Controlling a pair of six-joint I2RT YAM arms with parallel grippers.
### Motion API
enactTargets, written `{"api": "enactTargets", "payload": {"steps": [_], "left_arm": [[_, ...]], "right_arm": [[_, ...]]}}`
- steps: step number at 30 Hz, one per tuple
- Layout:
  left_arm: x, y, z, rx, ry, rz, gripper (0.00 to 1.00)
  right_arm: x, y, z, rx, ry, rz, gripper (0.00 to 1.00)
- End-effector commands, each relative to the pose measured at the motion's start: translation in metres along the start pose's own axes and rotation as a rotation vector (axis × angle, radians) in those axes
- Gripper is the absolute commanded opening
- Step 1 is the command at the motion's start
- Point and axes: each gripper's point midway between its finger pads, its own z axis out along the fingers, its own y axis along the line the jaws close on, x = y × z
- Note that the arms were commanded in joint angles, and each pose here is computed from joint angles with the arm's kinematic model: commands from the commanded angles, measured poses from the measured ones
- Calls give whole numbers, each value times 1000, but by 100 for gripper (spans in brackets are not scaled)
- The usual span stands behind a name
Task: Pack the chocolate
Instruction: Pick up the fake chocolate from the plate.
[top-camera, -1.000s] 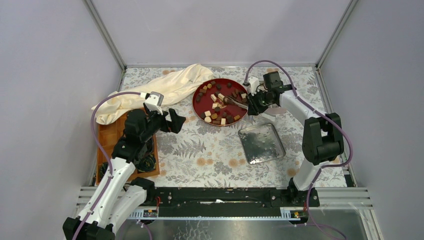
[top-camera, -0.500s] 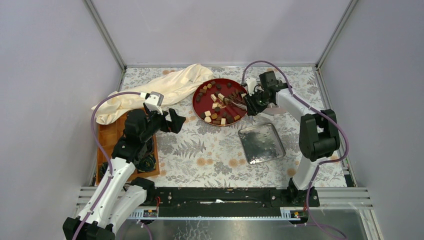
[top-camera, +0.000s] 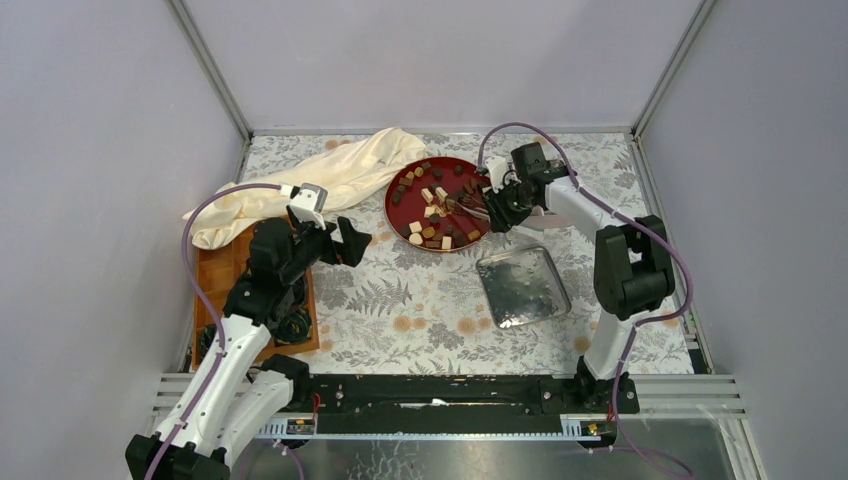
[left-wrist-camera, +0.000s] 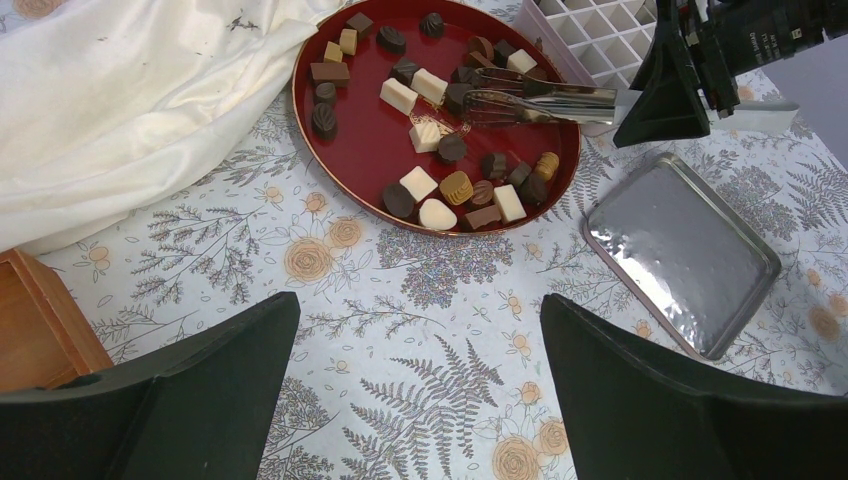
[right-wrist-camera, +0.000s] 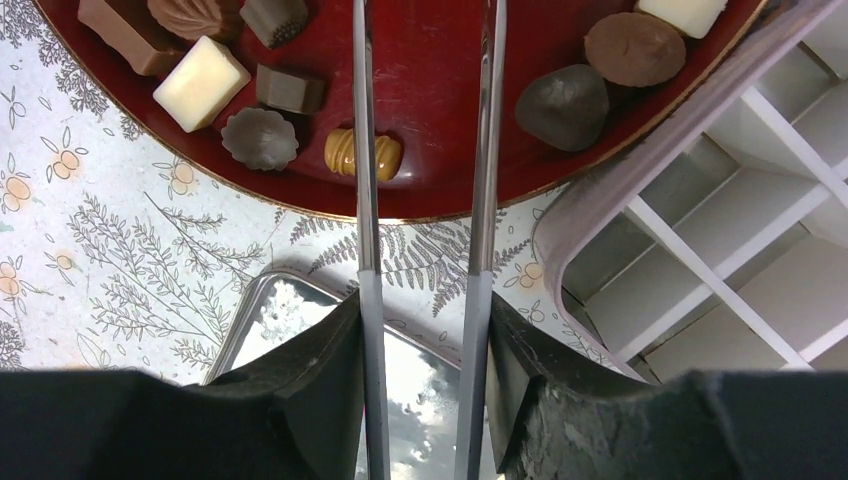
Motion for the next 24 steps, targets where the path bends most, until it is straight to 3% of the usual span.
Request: {"api": "enactTargets", "payload": {"steps": [1,15,24], "left_arm": [[-3,-1,2,4,-23,10,99],[-4,0,1,1,-24,11,99],[-5,-1,0,2,-28,13,99]], "right_arm": [[-29,1,-2,22,-60,-33,48],[-38,6,11,61,-33,-75,51],[-44,7,4,78,-52,-88,35]]}}
